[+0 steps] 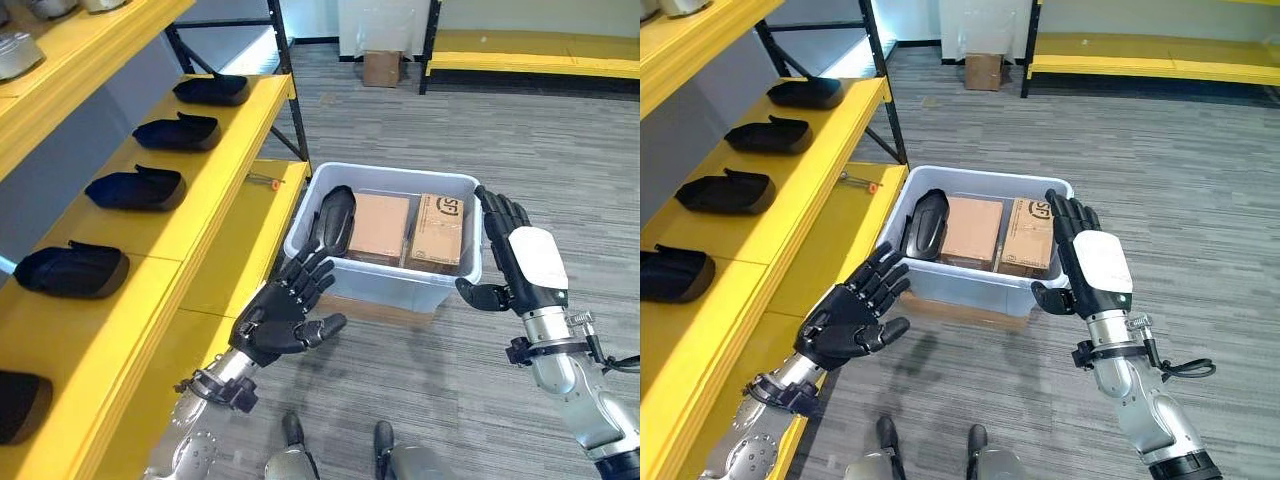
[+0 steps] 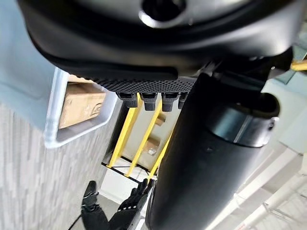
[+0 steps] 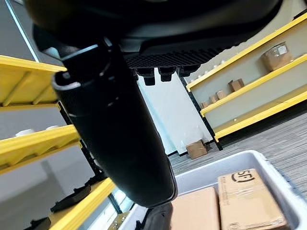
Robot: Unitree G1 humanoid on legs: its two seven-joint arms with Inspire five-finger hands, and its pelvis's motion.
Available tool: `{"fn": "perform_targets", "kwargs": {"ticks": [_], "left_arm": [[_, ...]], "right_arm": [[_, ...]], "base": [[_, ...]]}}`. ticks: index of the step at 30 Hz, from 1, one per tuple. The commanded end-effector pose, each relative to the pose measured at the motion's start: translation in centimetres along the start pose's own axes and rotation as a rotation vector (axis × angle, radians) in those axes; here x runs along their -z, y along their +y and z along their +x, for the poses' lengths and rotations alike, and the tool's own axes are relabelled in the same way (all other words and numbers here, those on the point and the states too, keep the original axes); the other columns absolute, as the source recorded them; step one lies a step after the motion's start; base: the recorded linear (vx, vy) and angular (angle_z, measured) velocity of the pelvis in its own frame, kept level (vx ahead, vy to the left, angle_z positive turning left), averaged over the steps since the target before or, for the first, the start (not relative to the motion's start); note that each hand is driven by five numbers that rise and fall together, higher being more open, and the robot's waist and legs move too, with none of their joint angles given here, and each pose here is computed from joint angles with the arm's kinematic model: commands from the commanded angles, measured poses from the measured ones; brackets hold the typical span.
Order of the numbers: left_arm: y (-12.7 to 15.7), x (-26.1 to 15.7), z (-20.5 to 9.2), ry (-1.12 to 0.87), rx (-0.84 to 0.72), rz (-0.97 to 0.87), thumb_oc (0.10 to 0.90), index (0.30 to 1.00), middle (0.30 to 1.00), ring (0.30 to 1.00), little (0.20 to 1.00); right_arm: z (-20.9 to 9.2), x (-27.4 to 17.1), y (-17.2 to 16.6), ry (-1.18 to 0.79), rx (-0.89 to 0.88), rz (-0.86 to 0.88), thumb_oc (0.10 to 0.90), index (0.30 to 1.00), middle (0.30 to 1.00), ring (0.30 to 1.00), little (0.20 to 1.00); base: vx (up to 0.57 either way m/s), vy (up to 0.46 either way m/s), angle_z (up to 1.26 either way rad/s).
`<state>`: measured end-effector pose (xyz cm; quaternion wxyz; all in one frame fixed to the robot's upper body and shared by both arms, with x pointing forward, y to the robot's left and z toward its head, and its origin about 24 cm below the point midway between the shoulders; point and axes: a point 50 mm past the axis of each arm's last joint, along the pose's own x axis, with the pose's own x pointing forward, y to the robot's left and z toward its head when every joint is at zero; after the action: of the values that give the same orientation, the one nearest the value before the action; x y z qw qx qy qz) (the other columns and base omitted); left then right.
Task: Move parts from the plastic box to the shelf.
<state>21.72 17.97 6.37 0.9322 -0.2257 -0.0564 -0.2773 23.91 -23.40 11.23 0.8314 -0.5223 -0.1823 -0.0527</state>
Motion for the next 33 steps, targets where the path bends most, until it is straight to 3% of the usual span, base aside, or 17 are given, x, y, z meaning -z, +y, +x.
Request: {"fn": "perform_targets", "kwargs": {"ticks": [1, 16, 20, 25, 33], "left_arm": [[-1.3, -4.1, 0.6, -0.165, 0.130, 0.127, 0.900, 1.000, 1.000, 1.000, 1.000], [0.5, -3.0, -1.5, -0.037, 0.008, 0.199, 0.900, 1.000, 1.000, 1.000, 1.000], [1.1, -2.8, -1.9, 0.005, -0.059, 0.218, 0.900, 1.000, 1.000, 1.000, 1.000], [1.4, -3.2, -2.8, -0.035, -0.009, 0.138, 0.900, 1.000, 1.000, 1.000, 1.000], [0.4, -2.7, -2.6, -0.067, 0.033, 0.022, 0.900, 1.000, 1.000, 1.000, 1.000]], "right_arm": [[1.9, -3.4, -3.1, -0.199, 0.192, 0.038, 0.900, 1.000, 1.000, 1.000, 1.000], [3.9, -3.6, -3.7, -0.177, 0.251, 0.068, 0.900, 1.000, 1.000, 1.000, 1.000], [3.6, -4.5, -3.1, -0.205, 0.269, 0.107, 0.900, 1.000, 1.000, 1.000, 1.000], [4.0, -5.5, -2.1, -0.244, 0.282, 0.112, 0.900, 1.000, 1.000, 1.000, 1.000], [3.4, -6.4, -2.0, -0.341, 0.146, 0.101, 0.900, 1.000, 1.000, 1.000, 1.000]], "base": [[0.08, 0.159, 0.02], [0.09, 0.159, -0.12], [0.10, -0.221, -0.20], [0.29, -0.404, 0.17], [0.32, -0.361, 0.27]]}}
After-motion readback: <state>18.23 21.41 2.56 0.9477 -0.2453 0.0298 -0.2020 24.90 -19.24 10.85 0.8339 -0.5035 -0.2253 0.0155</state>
